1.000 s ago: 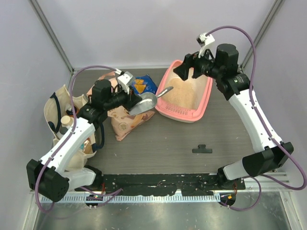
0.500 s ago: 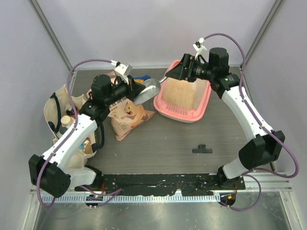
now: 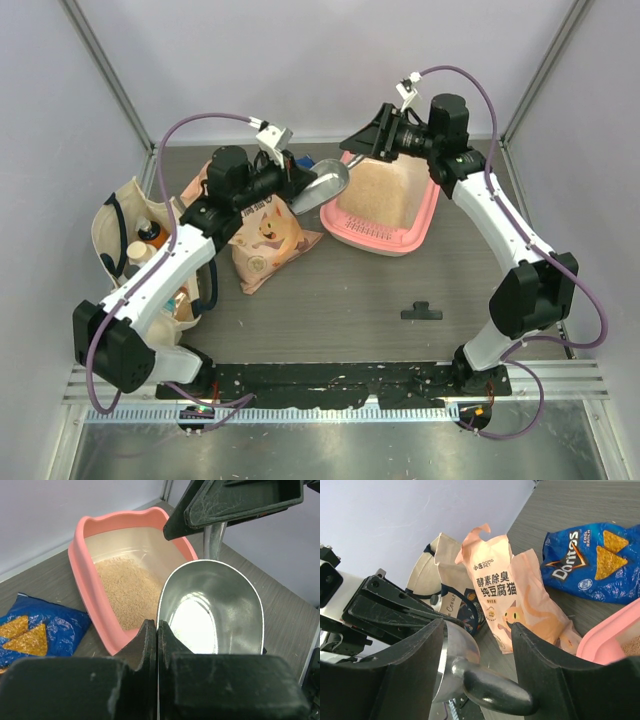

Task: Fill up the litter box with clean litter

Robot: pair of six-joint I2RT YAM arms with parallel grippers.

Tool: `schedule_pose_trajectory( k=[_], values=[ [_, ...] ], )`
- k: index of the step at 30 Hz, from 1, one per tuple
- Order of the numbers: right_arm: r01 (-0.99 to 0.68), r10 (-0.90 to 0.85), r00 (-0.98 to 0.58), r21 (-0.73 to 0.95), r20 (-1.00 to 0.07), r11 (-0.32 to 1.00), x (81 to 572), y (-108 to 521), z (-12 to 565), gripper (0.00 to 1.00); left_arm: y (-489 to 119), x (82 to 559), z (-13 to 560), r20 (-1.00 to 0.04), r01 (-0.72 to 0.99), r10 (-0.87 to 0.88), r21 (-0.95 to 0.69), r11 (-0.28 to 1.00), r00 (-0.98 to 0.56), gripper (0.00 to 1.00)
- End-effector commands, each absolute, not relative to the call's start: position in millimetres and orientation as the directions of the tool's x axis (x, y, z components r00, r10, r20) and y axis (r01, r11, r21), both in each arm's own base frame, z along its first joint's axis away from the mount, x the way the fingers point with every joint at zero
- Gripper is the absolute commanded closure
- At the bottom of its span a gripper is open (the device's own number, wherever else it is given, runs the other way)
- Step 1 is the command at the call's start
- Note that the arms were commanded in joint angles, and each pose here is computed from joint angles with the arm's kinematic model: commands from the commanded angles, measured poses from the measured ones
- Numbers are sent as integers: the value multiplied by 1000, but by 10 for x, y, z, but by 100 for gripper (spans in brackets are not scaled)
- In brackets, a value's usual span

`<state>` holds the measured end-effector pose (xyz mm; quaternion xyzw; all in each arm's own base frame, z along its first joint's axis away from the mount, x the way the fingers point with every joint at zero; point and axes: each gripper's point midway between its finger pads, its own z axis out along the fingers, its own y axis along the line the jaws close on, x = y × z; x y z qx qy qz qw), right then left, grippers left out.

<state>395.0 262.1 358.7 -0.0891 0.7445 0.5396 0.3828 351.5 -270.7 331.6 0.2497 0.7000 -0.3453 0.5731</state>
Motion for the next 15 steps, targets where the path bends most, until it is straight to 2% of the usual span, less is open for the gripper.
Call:
schedule_pose_trajectory(
  k=[1,15],
  values=[
    [-673,264,-611,666,-746,323,3735,2650,3973,40,-2727,3625,3822,-992,754,-112,-123,645,-66,100],
    [-727,210,-584,620,-784,294,3518,2620,3998,60,-2810,3649,3717,-996,786,-70,-85,613,-53,100]
  ],
)
